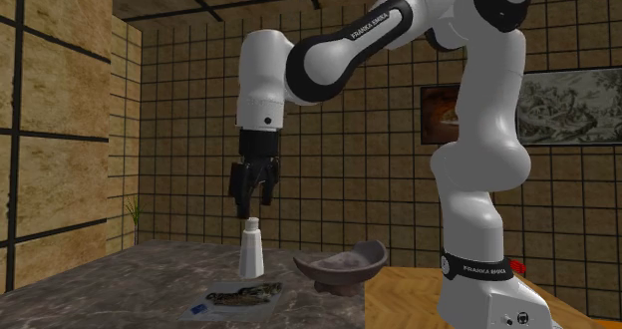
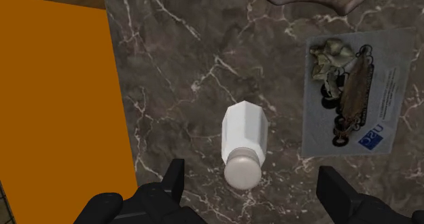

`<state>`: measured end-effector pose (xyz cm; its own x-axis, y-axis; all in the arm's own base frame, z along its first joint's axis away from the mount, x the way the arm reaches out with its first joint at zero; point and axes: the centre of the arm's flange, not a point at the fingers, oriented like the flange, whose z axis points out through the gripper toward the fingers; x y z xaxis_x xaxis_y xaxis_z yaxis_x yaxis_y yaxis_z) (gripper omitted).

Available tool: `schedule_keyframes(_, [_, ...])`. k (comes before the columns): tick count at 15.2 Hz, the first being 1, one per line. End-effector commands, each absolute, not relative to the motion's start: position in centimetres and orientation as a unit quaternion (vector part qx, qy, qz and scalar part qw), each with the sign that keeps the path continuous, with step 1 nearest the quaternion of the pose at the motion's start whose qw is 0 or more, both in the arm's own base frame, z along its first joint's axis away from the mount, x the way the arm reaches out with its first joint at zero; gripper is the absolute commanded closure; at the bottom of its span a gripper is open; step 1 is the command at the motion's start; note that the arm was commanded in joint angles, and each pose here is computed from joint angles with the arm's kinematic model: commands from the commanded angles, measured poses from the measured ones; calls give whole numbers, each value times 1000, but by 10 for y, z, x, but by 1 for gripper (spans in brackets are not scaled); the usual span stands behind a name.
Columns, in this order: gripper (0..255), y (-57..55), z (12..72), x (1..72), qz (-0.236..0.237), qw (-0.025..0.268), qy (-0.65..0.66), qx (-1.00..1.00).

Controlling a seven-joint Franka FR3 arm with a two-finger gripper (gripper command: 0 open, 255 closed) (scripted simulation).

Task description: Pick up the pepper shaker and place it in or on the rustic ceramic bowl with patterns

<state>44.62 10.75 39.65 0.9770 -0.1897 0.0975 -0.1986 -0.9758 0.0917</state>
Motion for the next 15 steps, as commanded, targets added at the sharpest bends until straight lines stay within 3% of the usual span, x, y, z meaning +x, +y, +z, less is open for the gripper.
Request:
schedule_keyframes(1, [0, 106, 385, 449, 44, 51, -98, 993])
schedule_keyframes(14, [0, 104, 361, 451, 44, 51, -98, 993])
schedule_keyframes(15, [255, 104, 361, 451, 44, 51, -98, 993])
